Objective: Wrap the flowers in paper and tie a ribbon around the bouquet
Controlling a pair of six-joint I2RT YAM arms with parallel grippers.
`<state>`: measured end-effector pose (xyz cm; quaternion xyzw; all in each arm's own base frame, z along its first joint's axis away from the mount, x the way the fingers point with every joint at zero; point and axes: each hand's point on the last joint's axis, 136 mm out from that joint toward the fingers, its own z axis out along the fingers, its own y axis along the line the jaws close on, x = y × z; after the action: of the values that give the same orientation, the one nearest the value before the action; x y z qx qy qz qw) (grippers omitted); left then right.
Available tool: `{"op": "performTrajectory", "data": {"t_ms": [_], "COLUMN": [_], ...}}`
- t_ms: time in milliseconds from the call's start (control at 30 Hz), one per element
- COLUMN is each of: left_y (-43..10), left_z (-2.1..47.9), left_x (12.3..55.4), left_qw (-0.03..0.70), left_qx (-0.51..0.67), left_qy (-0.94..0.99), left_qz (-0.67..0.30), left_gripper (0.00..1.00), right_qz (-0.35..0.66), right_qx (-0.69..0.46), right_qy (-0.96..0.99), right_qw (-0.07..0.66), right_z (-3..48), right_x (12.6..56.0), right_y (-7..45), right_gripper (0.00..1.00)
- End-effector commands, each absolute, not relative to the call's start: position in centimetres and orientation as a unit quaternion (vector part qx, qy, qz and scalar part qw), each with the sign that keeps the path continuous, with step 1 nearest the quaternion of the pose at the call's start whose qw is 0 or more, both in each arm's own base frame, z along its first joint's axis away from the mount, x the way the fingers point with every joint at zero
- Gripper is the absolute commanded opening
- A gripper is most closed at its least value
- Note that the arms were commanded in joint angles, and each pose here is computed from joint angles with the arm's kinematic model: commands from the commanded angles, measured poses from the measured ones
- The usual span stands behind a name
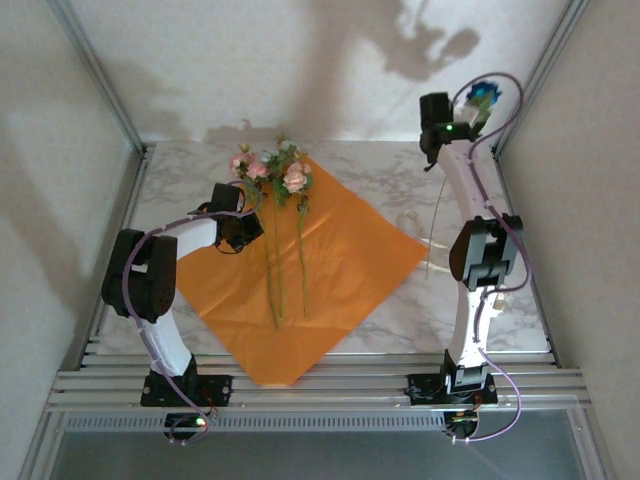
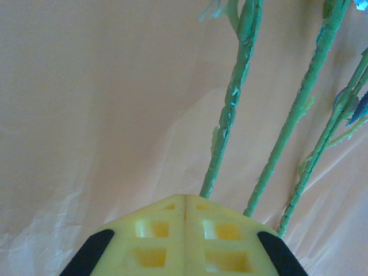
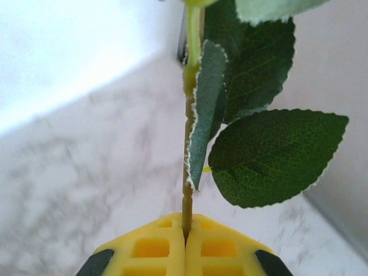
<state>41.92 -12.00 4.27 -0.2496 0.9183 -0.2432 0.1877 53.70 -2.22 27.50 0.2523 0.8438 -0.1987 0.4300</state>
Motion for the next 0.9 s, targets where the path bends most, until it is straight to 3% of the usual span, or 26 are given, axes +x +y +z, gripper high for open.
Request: {"op": "performTrajectory", "data": {"t_ms": [0, 133, 267, 433, 767, 800, 867], "left_y": [-12.1, -12.0, -12.0, -12.0, -11.9, -11.9, -11.9], "left_z": [5.2, 5.2, 4.9, 4.6, 5.0, 5.1, 5.6], "left_x": [42.2, 42.3, 42.4, 42.4, 41.9, 41.8, 41.8], "left_qw": [0.196, 0.199, 0.198, 0.195, 0.197, 0.197, 0.201], "left_qx": [-0.241, -0.243, -0.248, -0.246, -0.247, -0.249, -0.25], "left_qy": [0.919, 0.918, 0.917, 0.919, 0.918, 0.917, 0.915], "left_qz": [-0.243, -0.242, -0.241, -0.24, -0.24, -0.241, -0.245], "left_gripper": [0.0, 0.0, 0.0, 0.0, 0.0, 0.0, 0.0], "right_qz": [-0.167, 0.027, 0.285, 0.358, 0.314, 0.308, 0.312], "right_qx": [0.221, 0.118, 0.02, -0.096, -0.084, -0.077, -0.056], "right_qy": [0.808, 0.837, 0.858, 0.872, 0.915, 0.919, 0.922], "right_qw": [0.521, 0.534, 0.428, 0.32, 0.239, 0.234, 0.222], "right_z": [35.7, 36.7, 31.9, 27.6, 15.2, 14.1, 12.8], "right_x": [53.4, 53.0, 50.1, 45.6, 48.7, 49.1, 50.0], "right_y": [-0.6, 10.0, 24.9, 38.3, 43.1, 42.9, 42.5], "right_gripper": [0.0, 0.0, 0.0, 0.0, 0.0, 0.04, 0.29]}}
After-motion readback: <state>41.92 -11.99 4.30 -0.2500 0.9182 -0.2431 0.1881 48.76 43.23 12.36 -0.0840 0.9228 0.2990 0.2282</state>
